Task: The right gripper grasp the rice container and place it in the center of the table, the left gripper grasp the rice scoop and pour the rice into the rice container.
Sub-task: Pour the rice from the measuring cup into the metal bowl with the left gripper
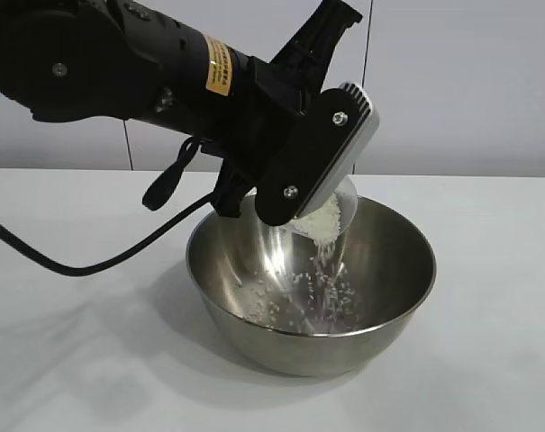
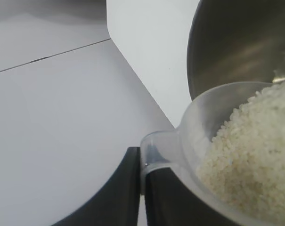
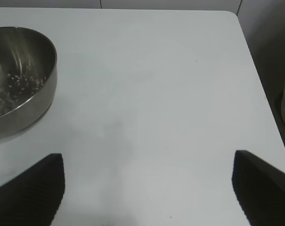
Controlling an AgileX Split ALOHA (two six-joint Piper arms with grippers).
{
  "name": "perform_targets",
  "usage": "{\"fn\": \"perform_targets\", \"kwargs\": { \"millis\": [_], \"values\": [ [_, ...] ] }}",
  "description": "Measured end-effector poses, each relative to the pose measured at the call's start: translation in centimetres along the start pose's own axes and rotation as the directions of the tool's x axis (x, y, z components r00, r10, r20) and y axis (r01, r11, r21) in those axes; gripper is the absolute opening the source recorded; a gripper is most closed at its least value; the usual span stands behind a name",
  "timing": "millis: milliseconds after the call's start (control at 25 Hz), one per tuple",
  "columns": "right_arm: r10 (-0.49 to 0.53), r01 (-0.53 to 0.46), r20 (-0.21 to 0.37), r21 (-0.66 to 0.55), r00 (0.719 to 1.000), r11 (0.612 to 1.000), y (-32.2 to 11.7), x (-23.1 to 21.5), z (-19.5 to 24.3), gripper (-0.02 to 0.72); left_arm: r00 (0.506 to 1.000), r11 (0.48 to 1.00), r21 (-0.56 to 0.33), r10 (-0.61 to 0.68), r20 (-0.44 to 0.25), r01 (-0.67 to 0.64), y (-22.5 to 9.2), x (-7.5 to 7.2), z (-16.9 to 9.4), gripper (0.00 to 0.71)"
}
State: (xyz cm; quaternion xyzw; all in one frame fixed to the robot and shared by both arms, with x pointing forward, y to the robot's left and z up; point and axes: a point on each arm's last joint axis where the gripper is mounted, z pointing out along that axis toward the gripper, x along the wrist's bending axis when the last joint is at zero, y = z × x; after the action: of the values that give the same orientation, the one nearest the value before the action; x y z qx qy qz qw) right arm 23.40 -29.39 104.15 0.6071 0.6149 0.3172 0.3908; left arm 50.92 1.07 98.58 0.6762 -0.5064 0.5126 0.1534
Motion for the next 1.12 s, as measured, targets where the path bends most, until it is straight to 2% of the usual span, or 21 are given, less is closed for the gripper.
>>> {"fn": "perform_targets", "kwargs": {
  "millis": [280, 400, 520, 880, 1120],
  "values": [
    [0.0, 0.0, 0.0, 0.0, 1.0, 1.0, 0.0, 0.0, 0.0, 0.661, 0.969, 0.969, -0.018, 0.246, -0.002, -0.246, 0.13, -0.03, 0.0, 0.009],
    [0.0, 0.0, 0.0, 0.0, 1.0, 1.0, 0.0, 0.0, 0.0, 0.661, 0.927, 0.927, -0.018, 0.376, -0.004, -0.376, 0.14, -0.03, 0.0, 0.009],
    [0.0, 0.0, 0.0, 0.0, 1.0, 1.0, 0.0, 0.0, 0.0, 0.661, 0.863, 0.863, -0.018, 0.504, -0.007, -0.504, 0.14, -0.03, 0.0, 0.009],
    [0.0, 0.0, 0.0, 0.0, 1.0, 1.0, 0.0, 0.0, 0.0, 0.661, 0.755, 0.755, -0.036, 0.656, 0.022, -0.655, 0.09, -0.36, -0.01, 0.009],
    [0.0, 0.0, 0.0, 0.0, 1.0, 1.0, 0.0, 0.0, 0.0, 0.661, 0.652, 0.653, -0.056, 0.757, 0.037, -0.755, 0.05, -0.61, -0.02, 0.009]
  ]
}}
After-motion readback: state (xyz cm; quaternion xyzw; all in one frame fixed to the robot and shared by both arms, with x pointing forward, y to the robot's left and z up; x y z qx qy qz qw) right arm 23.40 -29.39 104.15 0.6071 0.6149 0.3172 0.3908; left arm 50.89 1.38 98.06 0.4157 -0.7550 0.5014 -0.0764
